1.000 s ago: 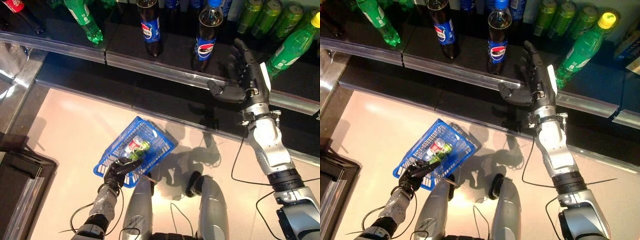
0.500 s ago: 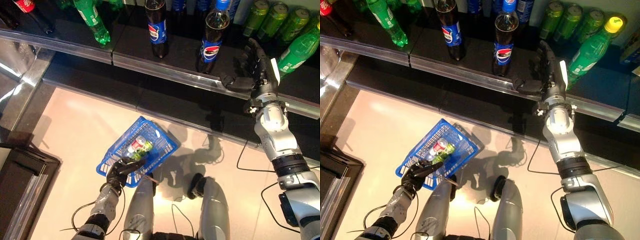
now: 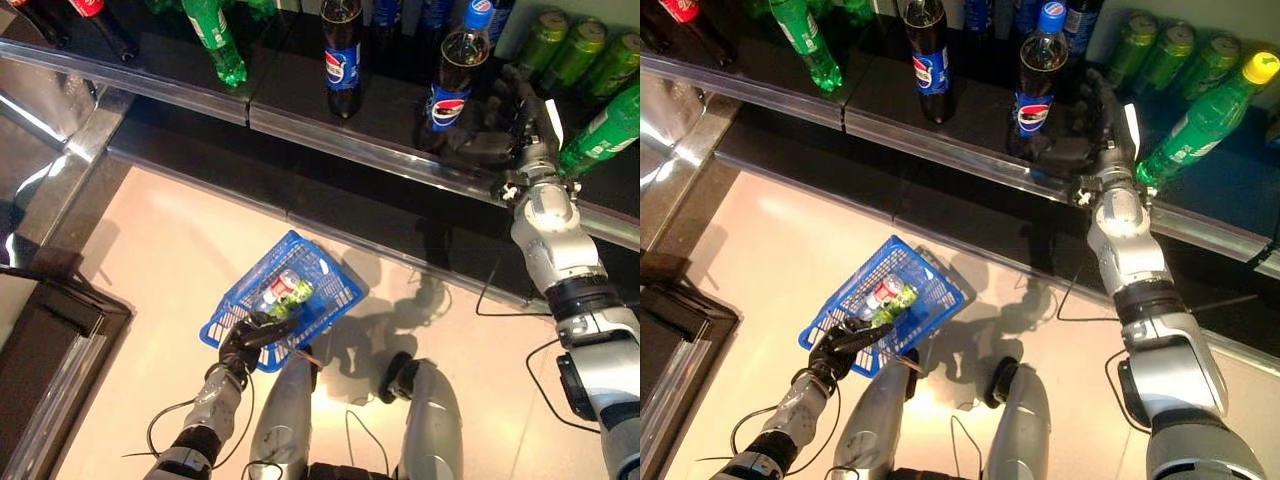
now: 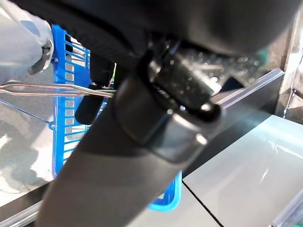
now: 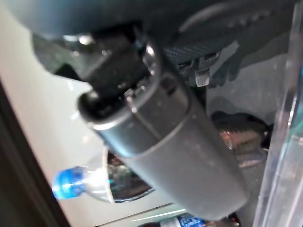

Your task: Pick up the drink and place into the basket.

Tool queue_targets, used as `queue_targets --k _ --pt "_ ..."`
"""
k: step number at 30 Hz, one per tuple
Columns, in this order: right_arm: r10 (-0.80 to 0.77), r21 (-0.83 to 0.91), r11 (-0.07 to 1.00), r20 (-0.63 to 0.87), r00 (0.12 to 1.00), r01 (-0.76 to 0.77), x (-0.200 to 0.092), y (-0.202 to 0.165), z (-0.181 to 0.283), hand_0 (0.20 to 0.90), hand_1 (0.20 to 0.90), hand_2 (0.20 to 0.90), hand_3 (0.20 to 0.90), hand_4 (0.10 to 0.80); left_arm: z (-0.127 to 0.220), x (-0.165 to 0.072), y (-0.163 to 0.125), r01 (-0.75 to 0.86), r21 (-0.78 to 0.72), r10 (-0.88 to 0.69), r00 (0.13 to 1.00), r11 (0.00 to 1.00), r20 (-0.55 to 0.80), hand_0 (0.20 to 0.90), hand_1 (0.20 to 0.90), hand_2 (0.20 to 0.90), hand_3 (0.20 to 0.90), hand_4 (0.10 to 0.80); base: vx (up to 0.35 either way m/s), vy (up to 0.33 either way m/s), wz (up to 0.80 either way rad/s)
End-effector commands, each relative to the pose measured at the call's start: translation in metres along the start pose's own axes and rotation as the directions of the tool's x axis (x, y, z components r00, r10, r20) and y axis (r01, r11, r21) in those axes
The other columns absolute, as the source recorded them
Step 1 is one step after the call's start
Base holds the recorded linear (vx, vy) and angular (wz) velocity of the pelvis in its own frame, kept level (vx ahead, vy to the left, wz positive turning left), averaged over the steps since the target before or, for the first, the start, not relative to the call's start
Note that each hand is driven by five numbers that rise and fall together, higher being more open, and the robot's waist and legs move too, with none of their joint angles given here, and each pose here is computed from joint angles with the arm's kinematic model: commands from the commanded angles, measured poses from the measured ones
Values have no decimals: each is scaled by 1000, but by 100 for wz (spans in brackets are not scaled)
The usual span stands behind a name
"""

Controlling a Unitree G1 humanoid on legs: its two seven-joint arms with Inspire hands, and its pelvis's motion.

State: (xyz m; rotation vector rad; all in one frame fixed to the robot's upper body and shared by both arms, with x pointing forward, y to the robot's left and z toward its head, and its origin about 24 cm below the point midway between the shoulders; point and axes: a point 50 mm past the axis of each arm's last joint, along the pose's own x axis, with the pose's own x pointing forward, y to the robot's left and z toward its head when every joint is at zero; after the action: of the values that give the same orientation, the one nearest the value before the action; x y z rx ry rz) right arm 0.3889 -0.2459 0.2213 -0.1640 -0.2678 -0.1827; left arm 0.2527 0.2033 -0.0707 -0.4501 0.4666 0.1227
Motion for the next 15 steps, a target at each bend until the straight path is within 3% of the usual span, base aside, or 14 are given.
queue_targets --k 1,15 --pt "-37 17 999 298 954 33 15 -18 91 900 900 900 900 800 2 -31 43 9 179 -8 1000 984 -4 300 300 300 200 100 78 -10 8" --pt "-45 -1 999 299 953 47 24 -13 107 900 900 900 900 800 10 -28 41 13 192 -15 1000 981 10 300 300 300 200 100 4 -6 5"
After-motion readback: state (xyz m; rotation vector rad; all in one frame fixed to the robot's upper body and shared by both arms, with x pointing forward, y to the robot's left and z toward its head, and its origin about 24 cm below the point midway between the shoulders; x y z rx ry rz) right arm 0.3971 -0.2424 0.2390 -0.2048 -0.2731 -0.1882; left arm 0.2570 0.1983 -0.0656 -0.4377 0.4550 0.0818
